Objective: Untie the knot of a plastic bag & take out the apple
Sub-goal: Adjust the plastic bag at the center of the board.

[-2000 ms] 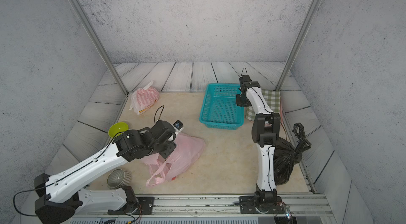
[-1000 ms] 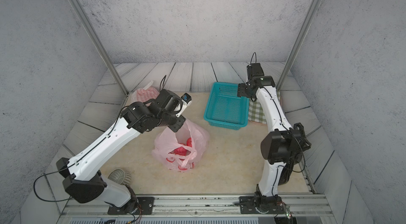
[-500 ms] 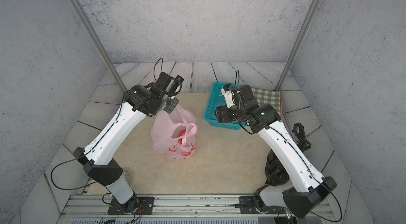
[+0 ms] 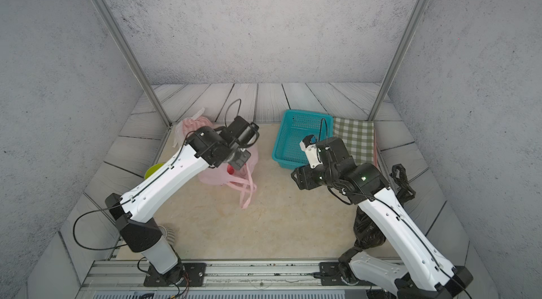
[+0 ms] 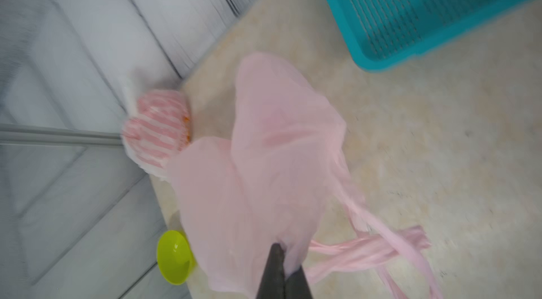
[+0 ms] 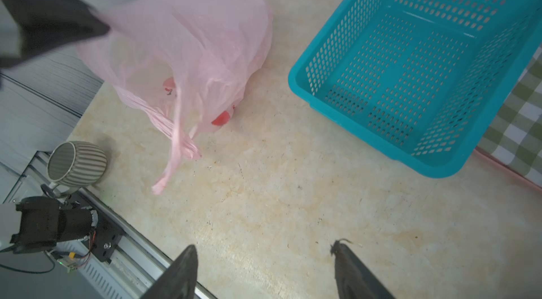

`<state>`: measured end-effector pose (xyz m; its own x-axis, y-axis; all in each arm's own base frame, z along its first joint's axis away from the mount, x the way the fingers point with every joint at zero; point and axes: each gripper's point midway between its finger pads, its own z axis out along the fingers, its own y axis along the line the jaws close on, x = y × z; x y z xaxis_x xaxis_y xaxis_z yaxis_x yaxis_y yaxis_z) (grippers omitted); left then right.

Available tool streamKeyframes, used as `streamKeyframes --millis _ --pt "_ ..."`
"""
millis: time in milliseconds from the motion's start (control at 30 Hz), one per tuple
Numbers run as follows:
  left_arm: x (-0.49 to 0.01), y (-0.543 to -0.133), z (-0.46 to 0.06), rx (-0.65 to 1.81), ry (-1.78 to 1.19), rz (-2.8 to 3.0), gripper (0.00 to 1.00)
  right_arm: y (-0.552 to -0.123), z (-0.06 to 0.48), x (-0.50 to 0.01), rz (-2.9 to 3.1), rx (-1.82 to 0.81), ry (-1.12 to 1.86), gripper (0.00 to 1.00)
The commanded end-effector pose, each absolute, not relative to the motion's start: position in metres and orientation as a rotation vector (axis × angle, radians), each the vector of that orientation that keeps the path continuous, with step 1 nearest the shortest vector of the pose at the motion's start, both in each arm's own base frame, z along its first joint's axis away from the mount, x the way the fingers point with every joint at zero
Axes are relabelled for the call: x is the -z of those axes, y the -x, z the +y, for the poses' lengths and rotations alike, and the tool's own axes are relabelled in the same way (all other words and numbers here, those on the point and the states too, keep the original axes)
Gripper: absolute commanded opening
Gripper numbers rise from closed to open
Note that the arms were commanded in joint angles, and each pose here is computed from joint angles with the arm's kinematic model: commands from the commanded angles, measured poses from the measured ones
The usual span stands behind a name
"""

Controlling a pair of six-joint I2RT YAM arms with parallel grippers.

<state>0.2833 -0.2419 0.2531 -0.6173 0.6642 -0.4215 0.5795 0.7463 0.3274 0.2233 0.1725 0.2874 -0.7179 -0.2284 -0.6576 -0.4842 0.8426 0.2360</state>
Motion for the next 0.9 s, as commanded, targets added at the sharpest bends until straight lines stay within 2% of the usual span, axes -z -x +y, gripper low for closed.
streamKeyframes --millis 0,67,200,333,500,667,867 --pt "-0.224 -0.237 -0.270 0.140 -0.860 2.454 0.00 -0.204 0.167 -0.277 2.400 -0.554 0.529 0.74" --pt "-0.201 -0.231 -0.264 0.185 -0.807 2.463 0.00 -0.200 0.167 -0.268 2.413 -0.577 0.522 0.74" --pt "-0.182 -0.239 -0.243 0.050 -0.787 2.522 0.00 -0.190 0.189 -0.259 2.420 -0.742 0.552 0.73" --pt "-0.210 -0.245 -0.250 0.074 -0.801 2.486 0.00 -0.177 0.223 -0.264 2.338 -0.990 0.606 0.71" --pt "-0.242 -0.240 -0.277 0.290 -0.797 2.435 0.00 -0.162 0.256 -0.262 2.193 -1.165 0.658 0.69" --pt "-0.247 -0.235 -0.294 0.415 -0.799 2.437 0.00 -0.173 0.279 -0.239 2.030 -1.059 0.604 0.62" --pt "-0.267 -0.220 -0.305 0.567 -0.777 2.415 0.00 -0.196 0.292 -0.222 2.004 -0.917 0.541 0.60"
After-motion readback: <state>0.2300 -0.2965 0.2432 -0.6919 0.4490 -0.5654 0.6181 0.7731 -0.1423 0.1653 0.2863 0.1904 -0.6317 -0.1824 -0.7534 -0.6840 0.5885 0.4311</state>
